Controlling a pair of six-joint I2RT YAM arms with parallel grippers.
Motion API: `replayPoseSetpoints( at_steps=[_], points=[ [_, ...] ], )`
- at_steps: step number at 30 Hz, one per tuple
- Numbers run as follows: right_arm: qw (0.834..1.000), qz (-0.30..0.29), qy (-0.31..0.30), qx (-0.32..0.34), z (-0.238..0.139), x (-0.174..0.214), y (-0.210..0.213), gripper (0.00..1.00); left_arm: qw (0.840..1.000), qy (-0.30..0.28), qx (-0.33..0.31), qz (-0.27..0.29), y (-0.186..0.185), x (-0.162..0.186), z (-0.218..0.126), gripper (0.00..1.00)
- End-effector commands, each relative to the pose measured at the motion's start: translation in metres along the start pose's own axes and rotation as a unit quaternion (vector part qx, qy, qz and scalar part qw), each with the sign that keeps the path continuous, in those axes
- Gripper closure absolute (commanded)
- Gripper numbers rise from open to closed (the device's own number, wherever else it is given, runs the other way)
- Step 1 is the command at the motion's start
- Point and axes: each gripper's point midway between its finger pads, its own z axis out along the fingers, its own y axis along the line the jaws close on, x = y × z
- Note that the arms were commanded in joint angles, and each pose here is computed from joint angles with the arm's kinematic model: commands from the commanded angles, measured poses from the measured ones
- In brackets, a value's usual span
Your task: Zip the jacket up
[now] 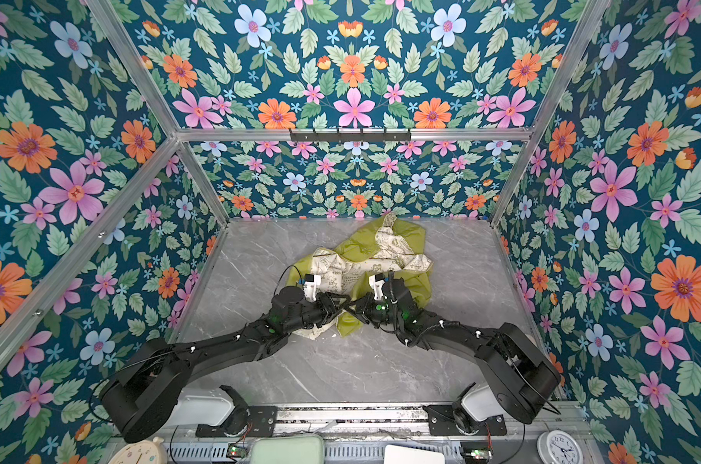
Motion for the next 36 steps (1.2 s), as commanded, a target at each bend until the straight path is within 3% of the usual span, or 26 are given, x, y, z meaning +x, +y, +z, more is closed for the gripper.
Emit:
replayPoseSetpoints(
  at_steps=[1,12,18,22,26,31,36],
  points=[
    [1.0,0.0,-0.01,-0.011,-0.001,-0.004,0.005,0.98,1.0,0.008,-0.001,0.004,0.0,0.002,-0.002,0.61],
    [1.0,0.006,-0.005,-0.001,-0.004,0.002,-0.005,1.0,0.998,-0.019,-0.062,0.026,0.021,-0.015,-0.025,0.51],
    [0.999,-0.035,0.0,0.005,0.005,0.008,0.004,1.0,0.982,-0.079,-0.167,0.048,0.054,-0.046,-0.089,0.41],
    [0.999,-0.044,-0.014,0.003,0.014,0.002,0.002,1.0,0.968,-0.108,-0.223,0.042,0.084,-0.042,-0.125,0.37],
    [0.998,-0.052,-0.013,-0.018,0.028,0.001,0.007,1.0,0.966,-0.106,-0.237,0.02,0.11,-0.027,-0.133,0.37],
    [0.998,-0.066,-0.007,-0.009,0.051,0.008,0.003,1.0,0.95,-0.147,-0.276,0.022,0.138,-0.033,-0.145,0.39],
    [0.998,-0.059,-0.002,0.001,0.069,0.009,-0.01,1.0,0.956,-0.166,-0.241,0.03,0.134,-0.046,-0.129,0.37]
  ],
)
